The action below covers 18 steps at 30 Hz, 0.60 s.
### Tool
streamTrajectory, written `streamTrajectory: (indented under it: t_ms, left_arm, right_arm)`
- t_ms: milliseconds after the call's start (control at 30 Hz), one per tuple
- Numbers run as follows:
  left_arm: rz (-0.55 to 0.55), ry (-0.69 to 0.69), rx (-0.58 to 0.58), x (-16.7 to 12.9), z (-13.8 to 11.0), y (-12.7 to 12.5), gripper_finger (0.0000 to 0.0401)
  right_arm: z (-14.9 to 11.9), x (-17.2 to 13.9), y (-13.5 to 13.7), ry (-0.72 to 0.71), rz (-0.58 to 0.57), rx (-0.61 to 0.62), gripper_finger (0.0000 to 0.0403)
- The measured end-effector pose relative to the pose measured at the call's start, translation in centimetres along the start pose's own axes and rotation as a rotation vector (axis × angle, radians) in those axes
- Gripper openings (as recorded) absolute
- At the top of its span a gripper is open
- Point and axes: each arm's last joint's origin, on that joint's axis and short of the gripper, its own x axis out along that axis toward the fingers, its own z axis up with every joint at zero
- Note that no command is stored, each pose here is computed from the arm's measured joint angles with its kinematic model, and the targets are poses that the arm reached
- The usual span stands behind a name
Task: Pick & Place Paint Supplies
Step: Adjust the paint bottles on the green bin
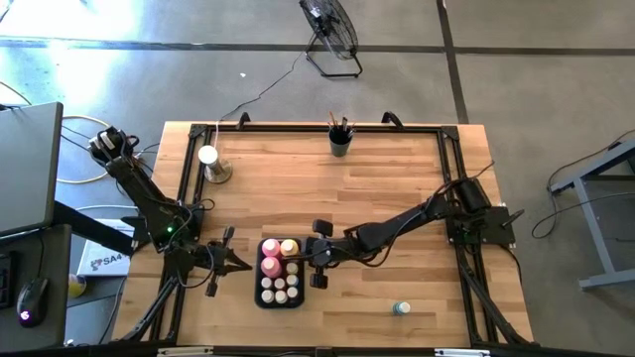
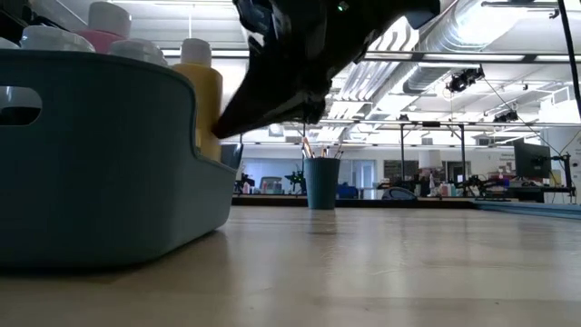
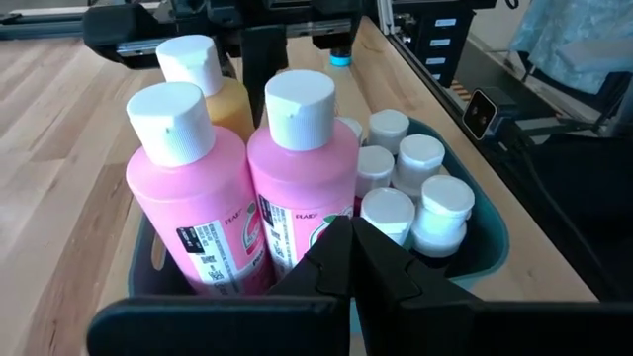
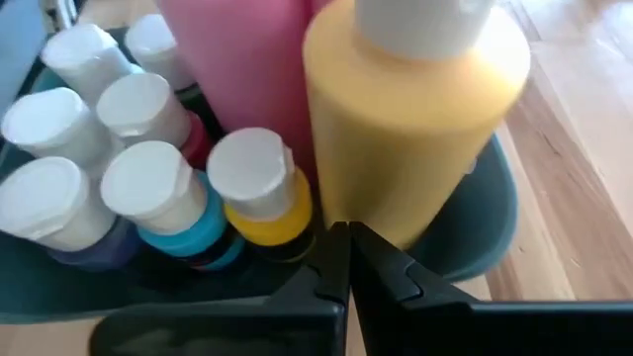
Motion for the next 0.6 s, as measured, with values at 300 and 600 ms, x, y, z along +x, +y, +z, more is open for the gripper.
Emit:
streamTrajectory:
  t_ms: [300, 600]
  left_arm:
    - [0.0, 0.001, 0.0, 0.0, 0.0, 0.0, 0.0]
    - [0.0, 0.001, 0.001, 0.0, 0.0, 0.0, 0.0]
  right_arm:
    - [0.5, 0.1, -0.6, -0.026, 0.013, -0.003, 0.0002]
    - [0.4, 0.2, -1.0, 0.001, 0.03, 0.003, 0.0002]
